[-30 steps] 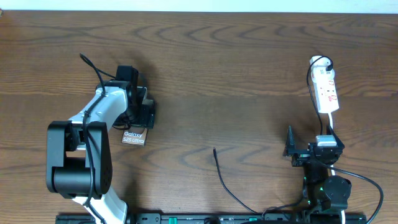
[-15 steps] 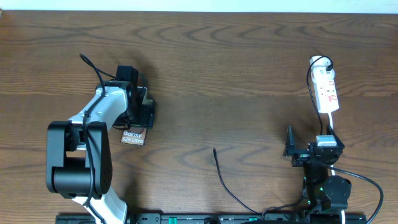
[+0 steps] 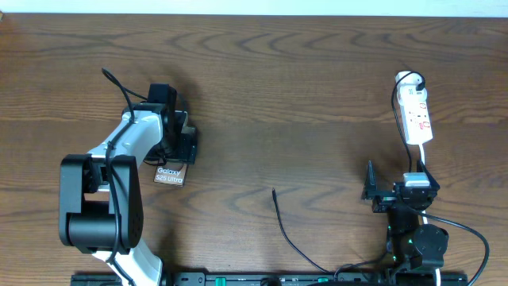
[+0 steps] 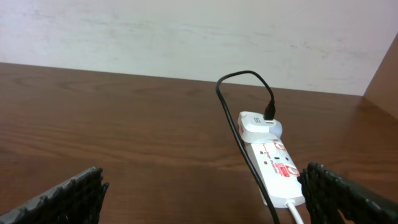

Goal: Plug charger to phone and switch on socket
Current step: 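Close the left gripper on the phone's sides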

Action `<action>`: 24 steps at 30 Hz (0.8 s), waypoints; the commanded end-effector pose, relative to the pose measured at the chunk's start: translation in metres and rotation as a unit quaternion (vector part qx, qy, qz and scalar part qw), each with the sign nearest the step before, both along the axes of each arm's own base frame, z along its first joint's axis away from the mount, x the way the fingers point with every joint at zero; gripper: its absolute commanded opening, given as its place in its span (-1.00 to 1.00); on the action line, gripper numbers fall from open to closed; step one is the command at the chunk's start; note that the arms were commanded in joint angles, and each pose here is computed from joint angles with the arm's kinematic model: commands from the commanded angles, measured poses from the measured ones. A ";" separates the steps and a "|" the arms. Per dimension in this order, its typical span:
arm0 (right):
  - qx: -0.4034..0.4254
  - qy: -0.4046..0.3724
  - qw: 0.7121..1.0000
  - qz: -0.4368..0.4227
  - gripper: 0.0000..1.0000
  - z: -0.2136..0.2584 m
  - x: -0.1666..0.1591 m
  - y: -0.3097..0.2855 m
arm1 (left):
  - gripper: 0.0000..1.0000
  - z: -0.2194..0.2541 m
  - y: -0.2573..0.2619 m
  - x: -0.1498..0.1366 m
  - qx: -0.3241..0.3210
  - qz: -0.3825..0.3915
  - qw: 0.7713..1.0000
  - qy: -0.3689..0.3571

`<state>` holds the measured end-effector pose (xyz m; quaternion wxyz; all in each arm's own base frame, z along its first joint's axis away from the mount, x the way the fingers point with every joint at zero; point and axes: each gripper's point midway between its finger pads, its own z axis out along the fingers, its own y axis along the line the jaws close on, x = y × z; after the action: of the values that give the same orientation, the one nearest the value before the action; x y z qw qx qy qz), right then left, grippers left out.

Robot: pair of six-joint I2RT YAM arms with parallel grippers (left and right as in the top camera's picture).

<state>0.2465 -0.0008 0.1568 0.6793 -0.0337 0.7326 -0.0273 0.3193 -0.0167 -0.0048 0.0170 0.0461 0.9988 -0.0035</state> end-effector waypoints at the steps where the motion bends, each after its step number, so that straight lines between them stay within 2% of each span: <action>1: -0.005 0.000 1.000 0.011 0.98 0.000 0.000 0.005 | 0.66 -0.014 -0.007 -0.017 -0.016 -0.009 0.999 0.033; 24: -0.005 0.000 1.000 0.011 0.99 0.000 0.000 0.005 | 0.57 -0.015 -0.007 -0.019 -0.016 -0.009 0.999 0.035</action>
<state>0.2465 -0.0008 0.1568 0.6793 -0.0337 0.7326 -0.0273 0.3193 -0.0167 -0.0048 0.0170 0.0461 0.9988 -0.0035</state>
